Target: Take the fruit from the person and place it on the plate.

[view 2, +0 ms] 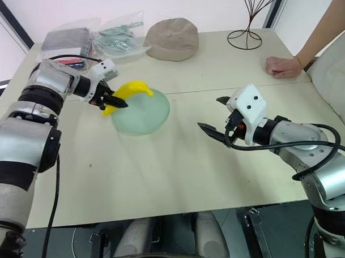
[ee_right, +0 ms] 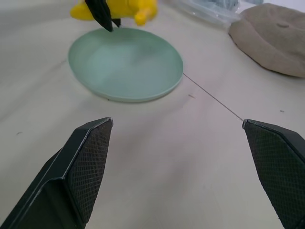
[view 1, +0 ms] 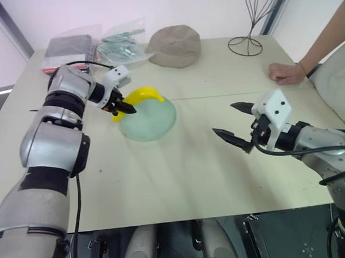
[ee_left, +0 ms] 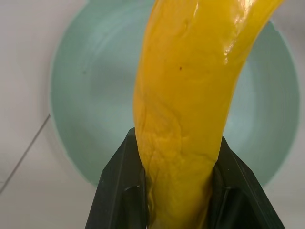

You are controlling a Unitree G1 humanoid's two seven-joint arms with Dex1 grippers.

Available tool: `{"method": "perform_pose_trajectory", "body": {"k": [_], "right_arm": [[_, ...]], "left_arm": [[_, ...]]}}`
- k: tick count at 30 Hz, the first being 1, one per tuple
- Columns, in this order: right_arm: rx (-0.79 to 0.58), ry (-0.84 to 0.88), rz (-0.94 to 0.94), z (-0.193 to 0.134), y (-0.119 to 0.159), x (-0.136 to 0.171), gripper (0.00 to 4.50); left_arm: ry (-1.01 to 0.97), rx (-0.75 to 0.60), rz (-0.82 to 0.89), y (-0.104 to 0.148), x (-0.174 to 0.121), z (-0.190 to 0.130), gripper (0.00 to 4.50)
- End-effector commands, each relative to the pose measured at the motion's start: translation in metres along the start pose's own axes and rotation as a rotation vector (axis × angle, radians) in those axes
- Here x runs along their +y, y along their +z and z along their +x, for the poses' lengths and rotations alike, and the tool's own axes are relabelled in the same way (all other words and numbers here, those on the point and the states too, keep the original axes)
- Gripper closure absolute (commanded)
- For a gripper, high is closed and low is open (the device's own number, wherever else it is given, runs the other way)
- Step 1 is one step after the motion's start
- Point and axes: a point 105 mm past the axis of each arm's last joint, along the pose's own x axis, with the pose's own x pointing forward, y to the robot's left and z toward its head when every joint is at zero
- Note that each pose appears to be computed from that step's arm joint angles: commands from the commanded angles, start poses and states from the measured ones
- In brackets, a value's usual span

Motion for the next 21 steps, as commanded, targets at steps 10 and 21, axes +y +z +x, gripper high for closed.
{"method": "perform_pose_trajectory", "body": {"k": [10, 21], "right_arm": [[-0.026, -0.041, -0.029, -0.011, 0.011, 0.002, 0.00], [-0.017, -0.052, -0.026, -0.013, 0.012, 0.003, 0.00]], "left_arm": [[0.064, -0.029, 0.010, 0.000, 0.000, 0.022, 3.63], [0.055, -0.039, -0.005, -0.002, -0.005, 0.035, 1.77]]}}
